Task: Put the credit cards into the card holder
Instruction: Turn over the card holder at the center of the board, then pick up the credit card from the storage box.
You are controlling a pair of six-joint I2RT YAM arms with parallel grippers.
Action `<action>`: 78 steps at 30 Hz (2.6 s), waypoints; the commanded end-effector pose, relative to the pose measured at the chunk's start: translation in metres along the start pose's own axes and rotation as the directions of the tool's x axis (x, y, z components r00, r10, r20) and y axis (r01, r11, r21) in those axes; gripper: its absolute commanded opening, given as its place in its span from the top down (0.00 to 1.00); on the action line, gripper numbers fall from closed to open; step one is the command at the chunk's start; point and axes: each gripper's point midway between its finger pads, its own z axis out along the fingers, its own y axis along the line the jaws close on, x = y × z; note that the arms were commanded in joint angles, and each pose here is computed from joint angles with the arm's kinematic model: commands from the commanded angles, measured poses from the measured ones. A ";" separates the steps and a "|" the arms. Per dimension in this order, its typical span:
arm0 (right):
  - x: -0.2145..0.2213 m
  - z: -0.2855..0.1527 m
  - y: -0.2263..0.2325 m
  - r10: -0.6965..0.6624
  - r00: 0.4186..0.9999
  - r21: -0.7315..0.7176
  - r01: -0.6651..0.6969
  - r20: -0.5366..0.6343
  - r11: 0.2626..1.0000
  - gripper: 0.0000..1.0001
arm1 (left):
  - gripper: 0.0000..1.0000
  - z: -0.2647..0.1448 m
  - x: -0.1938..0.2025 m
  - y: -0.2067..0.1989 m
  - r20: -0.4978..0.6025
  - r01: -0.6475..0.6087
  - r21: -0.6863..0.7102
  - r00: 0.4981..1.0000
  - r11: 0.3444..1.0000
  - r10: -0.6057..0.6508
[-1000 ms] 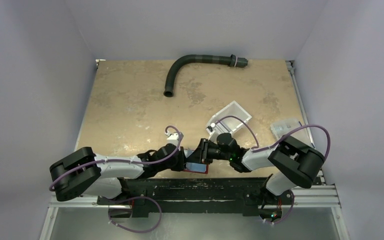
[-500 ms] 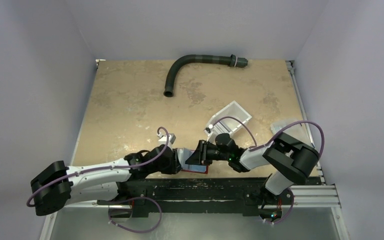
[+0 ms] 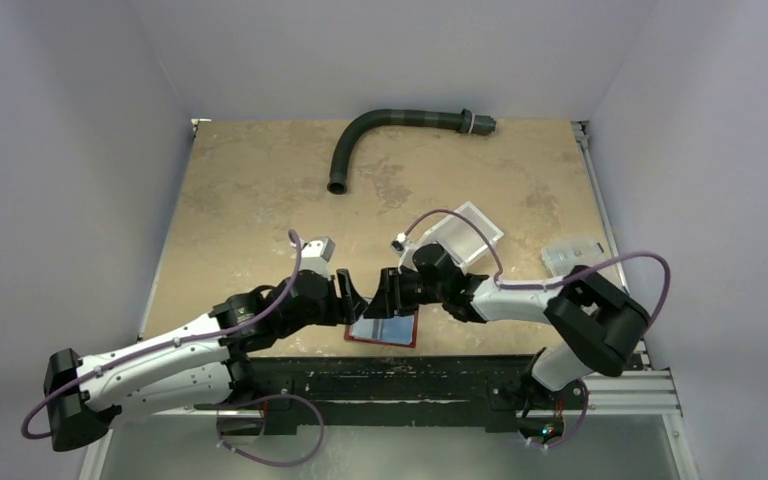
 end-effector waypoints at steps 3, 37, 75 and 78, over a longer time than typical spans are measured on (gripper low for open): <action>-0.047 -0.060 -0.028 -0.084 0.992 0.191 0.065 0.094 0.980 0.52 | 0.40 0.030 0.006 -0.019 -0.028 -0.054 0.039 0.998 0.998 0.055; -0.141 -0.110 -0.135 -0.290 0.927 0.373 0.363 -0.238 0.854 0.16 | 0.22 -0.008 0.046 -0.056 -0.166 -0.023 0.443 0.980 0.896 0.107; -0.139 -0.117 -0.131 -0.279 0.947 0.404 0.321 -0.161 0.857 1.00 | 0.21 0.004 0.050 -0.051 -0.172 0.003 0.421 0.982 0.907 0.077; -0.147 -0.121 -0.131 -0.298 0.945 0.437 0.325 -0.131 0.839 1.00 | 0.21 0.004 0.050 -0.052 -0.173 0.007 0.423 0.982 0.906 0.073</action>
